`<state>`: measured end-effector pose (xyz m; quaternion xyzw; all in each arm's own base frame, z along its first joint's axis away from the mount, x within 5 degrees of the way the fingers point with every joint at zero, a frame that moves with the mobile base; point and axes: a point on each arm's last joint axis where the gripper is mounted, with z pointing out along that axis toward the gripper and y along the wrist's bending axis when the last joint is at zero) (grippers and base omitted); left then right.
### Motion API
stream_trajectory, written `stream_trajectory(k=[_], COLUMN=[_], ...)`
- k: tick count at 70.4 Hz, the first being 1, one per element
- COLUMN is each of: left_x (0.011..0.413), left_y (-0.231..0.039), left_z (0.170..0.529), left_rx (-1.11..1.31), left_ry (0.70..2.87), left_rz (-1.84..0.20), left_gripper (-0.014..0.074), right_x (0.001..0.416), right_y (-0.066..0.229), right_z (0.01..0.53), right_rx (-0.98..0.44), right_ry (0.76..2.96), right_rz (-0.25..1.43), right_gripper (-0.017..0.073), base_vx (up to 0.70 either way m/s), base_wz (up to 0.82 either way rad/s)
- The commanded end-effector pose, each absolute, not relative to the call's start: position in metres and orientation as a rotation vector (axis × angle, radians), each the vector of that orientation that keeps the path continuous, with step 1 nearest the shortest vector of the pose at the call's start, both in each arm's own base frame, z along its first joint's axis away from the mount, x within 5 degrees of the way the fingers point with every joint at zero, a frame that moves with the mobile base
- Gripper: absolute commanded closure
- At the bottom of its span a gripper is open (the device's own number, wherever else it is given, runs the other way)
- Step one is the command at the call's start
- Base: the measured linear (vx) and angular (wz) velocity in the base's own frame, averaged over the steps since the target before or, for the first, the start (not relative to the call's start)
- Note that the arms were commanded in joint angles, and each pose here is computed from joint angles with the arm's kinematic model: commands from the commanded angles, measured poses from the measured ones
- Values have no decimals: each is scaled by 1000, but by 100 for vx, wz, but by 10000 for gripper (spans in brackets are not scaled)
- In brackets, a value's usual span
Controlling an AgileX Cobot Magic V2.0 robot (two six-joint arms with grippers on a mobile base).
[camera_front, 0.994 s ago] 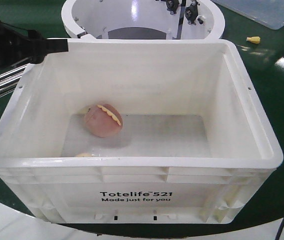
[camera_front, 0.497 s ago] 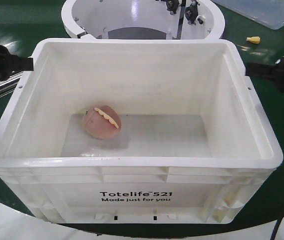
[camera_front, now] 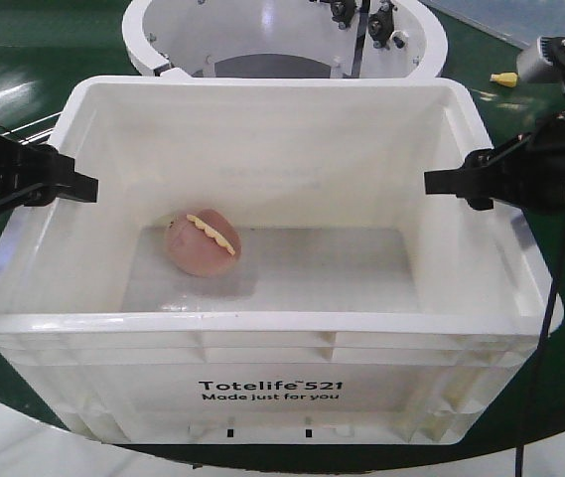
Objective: Place moving items into box and shelve
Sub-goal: 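Grasp the tote's opposite side rims with the left and right grippers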
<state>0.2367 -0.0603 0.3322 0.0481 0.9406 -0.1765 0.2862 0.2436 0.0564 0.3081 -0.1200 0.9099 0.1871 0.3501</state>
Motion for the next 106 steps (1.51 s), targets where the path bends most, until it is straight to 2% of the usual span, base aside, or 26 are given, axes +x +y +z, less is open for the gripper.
stream_trajectory(k=[1,15,24,31,32,42,51,64,86,106], left_x=[240,248,252,253,253,252,251,252,254,247], left_y=[-64,-66,-69,-71,-71,-71,-72,-71,-74,-72], left_z=[347,334,327,324,325,324,324,325,329,349], left_rx=[109,108,94,84,82,86,92,83,50,58], left_ry=[2441,2509,2552,2568,2568,2577,2590,2567,2519,2424], left_rz=[-515,-520,-558,-590,-593,-595,-598,-597,-647,-643], left_gripper=[39,39,83,183,229,436,602,601,601,599], right_x=[241,238,238,235,234,230,231,235,238,239], right_y=[55,55,55,57,57,59,59,61,61,59], right_z=[322,319,319,318,318,316,317,321,324,328], right_rx=[-264,-217,-216,-224,-229,-252,-237,-189,-204,-186], right_ry=[2336,2392,2391,2415,2428,2472,2456,2396,2348,2304], right_rz=[479,510,512,536,546,571,578,620,606,583], right_gripper=[64,118,207,341,393,575,571,568,565,565], base_vx=[0,0,0,0,0,0,0,0,0,0], base_wz=[0,0,0,0,0,0,0,0,0,0])
